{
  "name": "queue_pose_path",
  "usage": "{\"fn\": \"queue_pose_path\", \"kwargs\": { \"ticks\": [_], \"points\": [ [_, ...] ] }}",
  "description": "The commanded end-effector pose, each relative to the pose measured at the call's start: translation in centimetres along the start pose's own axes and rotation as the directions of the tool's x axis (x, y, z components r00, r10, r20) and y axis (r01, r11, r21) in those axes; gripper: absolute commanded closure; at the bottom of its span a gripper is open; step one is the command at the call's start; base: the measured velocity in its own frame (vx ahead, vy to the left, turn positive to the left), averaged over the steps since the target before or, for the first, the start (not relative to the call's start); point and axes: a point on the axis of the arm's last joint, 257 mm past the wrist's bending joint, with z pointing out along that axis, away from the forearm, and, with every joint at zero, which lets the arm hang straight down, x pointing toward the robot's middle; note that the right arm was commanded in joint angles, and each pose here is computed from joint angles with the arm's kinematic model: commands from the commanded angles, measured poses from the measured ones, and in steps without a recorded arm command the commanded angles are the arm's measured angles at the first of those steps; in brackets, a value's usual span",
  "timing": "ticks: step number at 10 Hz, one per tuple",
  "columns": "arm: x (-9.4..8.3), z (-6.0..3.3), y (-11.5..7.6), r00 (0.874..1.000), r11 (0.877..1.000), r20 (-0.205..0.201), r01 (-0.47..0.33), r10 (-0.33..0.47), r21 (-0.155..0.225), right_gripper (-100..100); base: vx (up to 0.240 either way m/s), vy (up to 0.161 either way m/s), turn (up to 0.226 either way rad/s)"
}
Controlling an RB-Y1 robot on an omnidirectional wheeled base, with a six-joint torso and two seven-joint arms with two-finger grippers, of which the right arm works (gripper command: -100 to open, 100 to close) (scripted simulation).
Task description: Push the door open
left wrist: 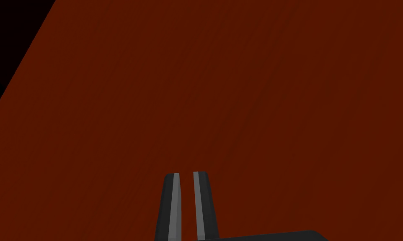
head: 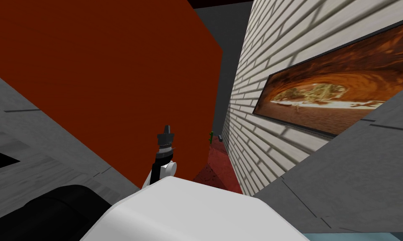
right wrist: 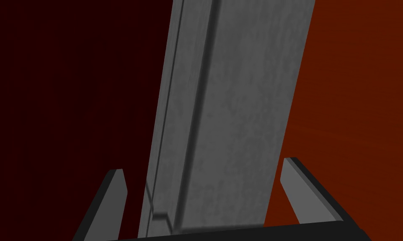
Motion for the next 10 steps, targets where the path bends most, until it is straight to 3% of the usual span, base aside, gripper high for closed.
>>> {"fn": "queue_pose_path", "kwargs": {
  "ticks": [1, 10],
  "points": [
    [-0.06, 1.89, 1.97, 1.000, 0.999, 0.022, -0.011, 0.012, -0.033, -100, -0.004, -0.007, 0.011],
    [0.16, 2.02, 2.29, 1.000, 0.999, 0.016, -0.024, 0.025, -0.041, -100, 0.005, -0.001, -0.002]
  ]
}}
